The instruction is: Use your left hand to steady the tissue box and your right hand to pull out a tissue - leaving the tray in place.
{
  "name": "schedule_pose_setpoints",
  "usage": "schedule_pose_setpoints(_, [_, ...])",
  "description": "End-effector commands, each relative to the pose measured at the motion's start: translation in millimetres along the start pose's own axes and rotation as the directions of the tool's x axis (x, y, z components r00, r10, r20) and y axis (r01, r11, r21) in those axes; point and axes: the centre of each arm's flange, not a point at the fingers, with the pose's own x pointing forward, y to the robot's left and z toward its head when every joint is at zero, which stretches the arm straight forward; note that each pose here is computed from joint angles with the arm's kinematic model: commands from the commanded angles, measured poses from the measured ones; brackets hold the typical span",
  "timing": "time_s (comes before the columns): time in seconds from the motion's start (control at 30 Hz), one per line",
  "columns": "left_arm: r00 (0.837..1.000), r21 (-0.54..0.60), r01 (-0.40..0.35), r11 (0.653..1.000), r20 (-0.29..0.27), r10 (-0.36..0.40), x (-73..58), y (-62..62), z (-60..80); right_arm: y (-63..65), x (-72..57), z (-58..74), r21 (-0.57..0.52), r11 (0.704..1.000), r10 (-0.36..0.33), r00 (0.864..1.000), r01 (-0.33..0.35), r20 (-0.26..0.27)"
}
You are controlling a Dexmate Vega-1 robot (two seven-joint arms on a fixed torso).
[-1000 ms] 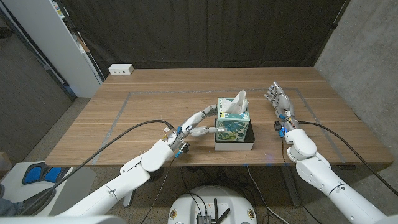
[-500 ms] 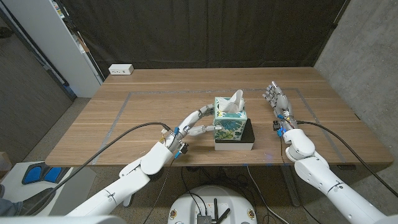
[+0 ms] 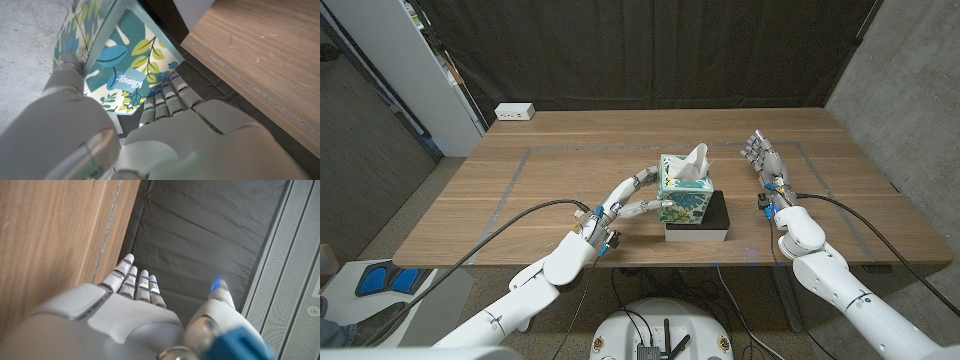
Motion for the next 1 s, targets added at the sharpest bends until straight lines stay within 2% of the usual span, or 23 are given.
schedule_pose_setpoints(0.03, [0.999,-0.021,-0.028,0.999,0.018,0.028,1.4,2.4,4.0,2.2,-0.6,2.6,-0.006,1.000,0.002,1.000,-0.002,-0.001])
schedule_pose_setpoints(0.27, [0.999,-0.077,-0.033,0.997,0.032,0.036,3.9,3.7,5.4,2.7,-2.2,2.9,-0.010,1.000,0.001,1.000,-0.002,-0.006])
schedule_pose_setpoints(0.57, [0.998,-0.064,-0.041,0.997,0.041,0.044,6.6,10.8,16.4,3.9,-1.3,3.6,-0.009,1.000,0.002,1.000,-0.002,-0.007])
schedule_pose_setpoints(0.8, [0.996,-0.054,-0.055,0.997,0.072,0.059,9.8,14.1,26.4,3.3,-1.8,2.6,-0.005,1.000,0.002,1.000,-0.002,-0.011])
schedule_pose_setpoints(1.0, [0.994,-0.060,-0.066,0.996,0.082,0.071,14.1,16.0,30.1,3.7,-2.0,0.1,0.006,1.000,-0.003,1.000,0.003,-0.012])
